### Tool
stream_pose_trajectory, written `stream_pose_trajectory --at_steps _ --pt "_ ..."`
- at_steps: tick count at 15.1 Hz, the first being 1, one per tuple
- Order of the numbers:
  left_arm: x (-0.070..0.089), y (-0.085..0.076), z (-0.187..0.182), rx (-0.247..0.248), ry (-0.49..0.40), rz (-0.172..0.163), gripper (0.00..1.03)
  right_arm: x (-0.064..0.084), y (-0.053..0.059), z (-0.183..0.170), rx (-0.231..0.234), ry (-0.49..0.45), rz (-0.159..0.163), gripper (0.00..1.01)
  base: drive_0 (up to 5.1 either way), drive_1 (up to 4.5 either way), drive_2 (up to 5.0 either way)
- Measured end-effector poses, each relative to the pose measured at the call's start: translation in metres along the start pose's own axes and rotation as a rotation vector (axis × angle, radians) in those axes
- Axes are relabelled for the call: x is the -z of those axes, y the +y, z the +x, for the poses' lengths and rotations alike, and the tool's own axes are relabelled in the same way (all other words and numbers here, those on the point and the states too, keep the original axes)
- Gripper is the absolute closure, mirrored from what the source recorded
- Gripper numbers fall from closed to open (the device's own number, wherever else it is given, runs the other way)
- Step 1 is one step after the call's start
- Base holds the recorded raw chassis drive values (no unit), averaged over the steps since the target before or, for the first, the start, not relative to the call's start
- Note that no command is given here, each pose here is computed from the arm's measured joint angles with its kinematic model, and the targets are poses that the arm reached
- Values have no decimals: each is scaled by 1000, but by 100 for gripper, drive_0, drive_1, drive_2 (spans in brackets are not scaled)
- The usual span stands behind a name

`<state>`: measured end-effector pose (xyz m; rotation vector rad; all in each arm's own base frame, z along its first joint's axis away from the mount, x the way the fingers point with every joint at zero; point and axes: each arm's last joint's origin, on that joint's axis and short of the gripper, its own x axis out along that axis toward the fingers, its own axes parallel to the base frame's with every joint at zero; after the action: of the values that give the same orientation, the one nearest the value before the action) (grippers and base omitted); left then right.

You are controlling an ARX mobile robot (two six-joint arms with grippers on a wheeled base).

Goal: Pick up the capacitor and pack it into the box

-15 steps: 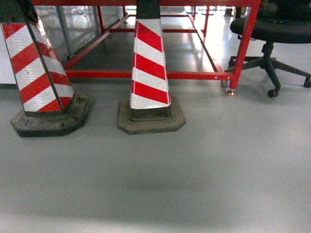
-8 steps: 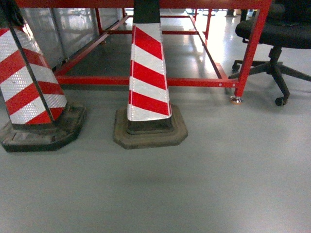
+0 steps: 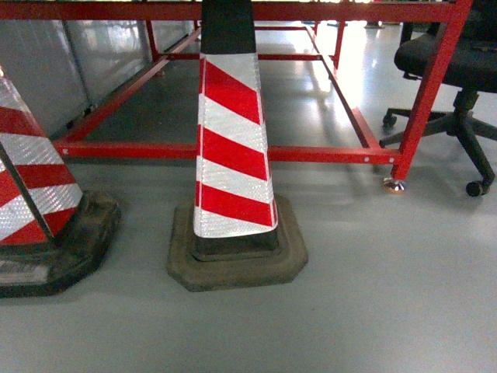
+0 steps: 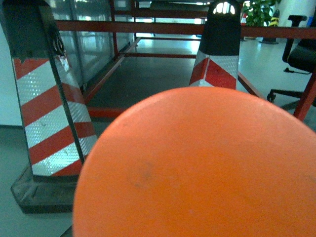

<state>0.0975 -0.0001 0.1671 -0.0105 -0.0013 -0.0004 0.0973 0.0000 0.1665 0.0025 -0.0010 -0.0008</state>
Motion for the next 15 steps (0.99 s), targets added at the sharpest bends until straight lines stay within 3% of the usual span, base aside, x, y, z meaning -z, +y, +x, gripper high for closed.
stream_pose_trajectory --at_steps 5,15 --pt "0 0 0 1 -2 0 59 0 0 0 -1 -2 0 3 -3 423 -428" --pt "1 0 0 0 6 0 59 0 0 0 0 1 0 3 0 0 0"
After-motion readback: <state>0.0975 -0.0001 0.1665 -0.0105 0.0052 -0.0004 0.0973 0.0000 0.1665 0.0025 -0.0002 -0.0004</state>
